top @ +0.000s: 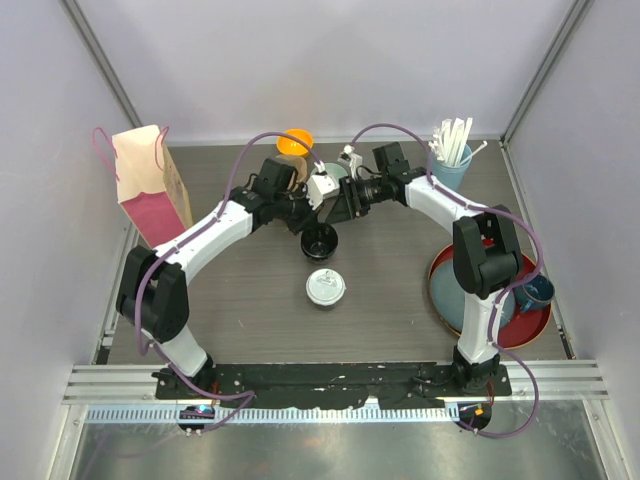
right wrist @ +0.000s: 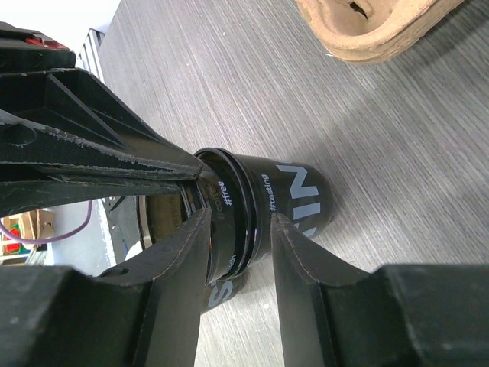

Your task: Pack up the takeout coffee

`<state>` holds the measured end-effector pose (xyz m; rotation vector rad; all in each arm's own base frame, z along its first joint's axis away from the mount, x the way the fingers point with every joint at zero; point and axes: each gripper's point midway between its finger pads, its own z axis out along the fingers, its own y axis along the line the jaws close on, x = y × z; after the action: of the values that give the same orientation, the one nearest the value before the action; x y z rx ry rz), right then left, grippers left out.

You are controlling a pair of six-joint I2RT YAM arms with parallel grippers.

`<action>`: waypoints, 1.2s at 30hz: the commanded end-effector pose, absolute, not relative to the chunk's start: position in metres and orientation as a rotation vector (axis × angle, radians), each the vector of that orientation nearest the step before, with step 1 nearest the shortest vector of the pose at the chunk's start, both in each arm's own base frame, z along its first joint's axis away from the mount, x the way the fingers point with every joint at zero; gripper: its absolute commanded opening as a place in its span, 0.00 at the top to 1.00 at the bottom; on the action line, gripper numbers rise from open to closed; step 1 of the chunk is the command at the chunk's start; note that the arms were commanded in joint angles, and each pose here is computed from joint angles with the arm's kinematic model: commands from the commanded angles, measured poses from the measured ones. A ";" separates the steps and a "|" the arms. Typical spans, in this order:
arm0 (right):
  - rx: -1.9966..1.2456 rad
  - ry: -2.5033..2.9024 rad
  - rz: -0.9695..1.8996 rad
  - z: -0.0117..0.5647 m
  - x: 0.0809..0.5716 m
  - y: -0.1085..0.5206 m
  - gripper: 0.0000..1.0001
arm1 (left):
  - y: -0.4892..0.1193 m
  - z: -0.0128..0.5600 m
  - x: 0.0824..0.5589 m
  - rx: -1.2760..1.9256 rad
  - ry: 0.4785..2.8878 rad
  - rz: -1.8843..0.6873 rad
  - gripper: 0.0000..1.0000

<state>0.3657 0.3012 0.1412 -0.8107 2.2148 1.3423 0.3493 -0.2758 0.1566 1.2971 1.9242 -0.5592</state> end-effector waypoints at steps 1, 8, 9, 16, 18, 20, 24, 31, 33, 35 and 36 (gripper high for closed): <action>-0.815 2.247 1.289 0.129 0.362 0.302 0.58 | -0.296 0.208 0.364 1.237 1.767 -0.593 1.00; -0.807 2.276 1.266 0.120 0.357 0.299 0.59 | -0.296 0.216 0.364 1.216 1.763 -0.598 1.00; -0.806 2.278 1.266 0.119 0.357 0.299 0.59 | -0.297 0.217 0.364 1.216 1.761 -0.602 1.00; -0.814 2.254 1.258 0.127 0.359 0.300 0.59 | -0.297 0.213 0.359 1.233 1.765 -0.622 1.00; -0.814 2.245 1.249 0.130 0.361 0.299 0.59 | -0.295 0.208 0.360 1.242 1.771 -0.603 1.00; -0.814 2.231 1.249 0.136 0.362 0.299 0.58 | -0.292 0.204 0.358 1.267 1.763 -0.588 1.00; -0.785 2.193 1.275 0.155 0.371 0.293 0.54 | -0.290 0.201 0.349 1.314 1.731 -0.592 1.00; -0.759 2.209 1.168 0.167 0.377 0.280 0.44 | -0.295 0.202 0.348 1.402 1.676 -0.615 1.00; -0.735 2.210 1.132 0.170 0.375 0.275 0.44 | -0.298 0.206 0.352 1.407 1.703 -0.642 1.00; -0.676 2.198 1.118 0.178 0.377 0.274 0.48 | -0.296 0.201 0.346 1.414 1.765 -0.672 1.00; -0.642 2.192 1.081 0.184 0.376 0.269 0.49 | -0.296 0.199 0.346 1.404 1.778 -0.685 1.00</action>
<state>0.3727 0.2762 0.1350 -0.7041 2.3019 1.1738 0.3474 -0.2906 0.1828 1.3908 1.7969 -0.6269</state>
